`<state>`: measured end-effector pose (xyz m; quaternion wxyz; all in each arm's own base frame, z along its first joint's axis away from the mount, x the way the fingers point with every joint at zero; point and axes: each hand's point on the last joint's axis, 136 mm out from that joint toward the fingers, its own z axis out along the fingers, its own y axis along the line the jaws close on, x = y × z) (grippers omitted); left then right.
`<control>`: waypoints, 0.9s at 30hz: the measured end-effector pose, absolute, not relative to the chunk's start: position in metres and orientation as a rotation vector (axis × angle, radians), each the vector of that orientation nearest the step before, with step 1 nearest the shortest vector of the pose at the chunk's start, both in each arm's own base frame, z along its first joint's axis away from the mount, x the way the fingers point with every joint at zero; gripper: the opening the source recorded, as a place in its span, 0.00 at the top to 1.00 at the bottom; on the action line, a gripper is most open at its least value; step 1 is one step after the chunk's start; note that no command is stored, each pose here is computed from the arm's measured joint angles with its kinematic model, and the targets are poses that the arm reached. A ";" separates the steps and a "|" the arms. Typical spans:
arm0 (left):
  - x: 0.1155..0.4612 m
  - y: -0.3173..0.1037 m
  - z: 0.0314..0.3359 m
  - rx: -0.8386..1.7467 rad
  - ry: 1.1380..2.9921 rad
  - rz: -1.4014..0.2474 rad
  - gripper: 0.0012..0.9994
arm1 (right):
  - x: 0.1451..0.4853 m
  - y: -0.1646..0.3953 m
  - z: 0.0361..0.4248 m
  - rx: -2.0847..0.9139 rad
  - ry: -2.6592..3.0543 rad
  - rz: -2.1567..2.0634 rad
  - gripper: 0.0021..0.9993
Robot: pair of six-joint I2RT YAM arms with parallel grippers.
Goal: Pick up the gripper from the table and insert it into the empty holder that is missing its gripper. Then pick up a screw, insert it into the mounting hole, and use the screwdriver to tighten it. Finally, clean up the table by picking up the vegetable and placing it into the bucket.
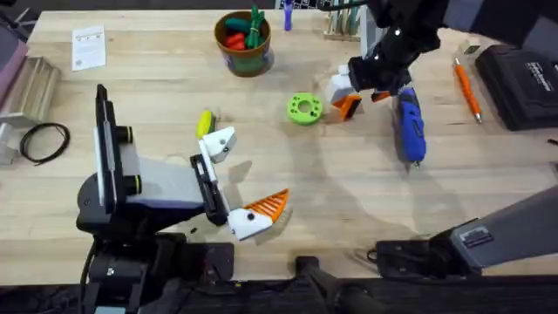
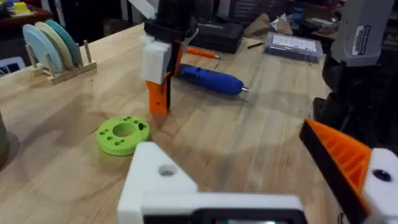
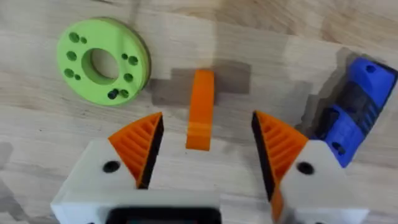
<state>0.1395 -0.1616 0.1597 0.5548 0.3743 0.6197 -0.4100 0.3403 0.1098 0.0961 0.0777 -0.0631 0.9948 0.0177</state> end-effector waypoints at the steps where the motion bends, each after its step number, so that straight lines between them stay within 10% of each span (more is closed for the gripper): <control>1: 0.140 -0.162 0.160 0.884 1.464 -0.968 0.01 | 0.340 0.111 0.096 -0.193 2.979 0.053 0.14; 8: 0.140 -0.162 0.160 0.884 1.464 -0.968 0.01 | 0.338 0.116 0.096 -0.214 2.981 0.055 0.20; 21: 0.140 -0.162 0.160 0.884 1.464 -0.969 0.01 | 0.338 0.116 0.096 -0.204 2.980 0.056 0.98; 27: 0.139 -0.162 0.160 0.884 1.464 -0.969 0.01 | 0.338 0.116 0.096 -0.203 2.980 0.055 0.99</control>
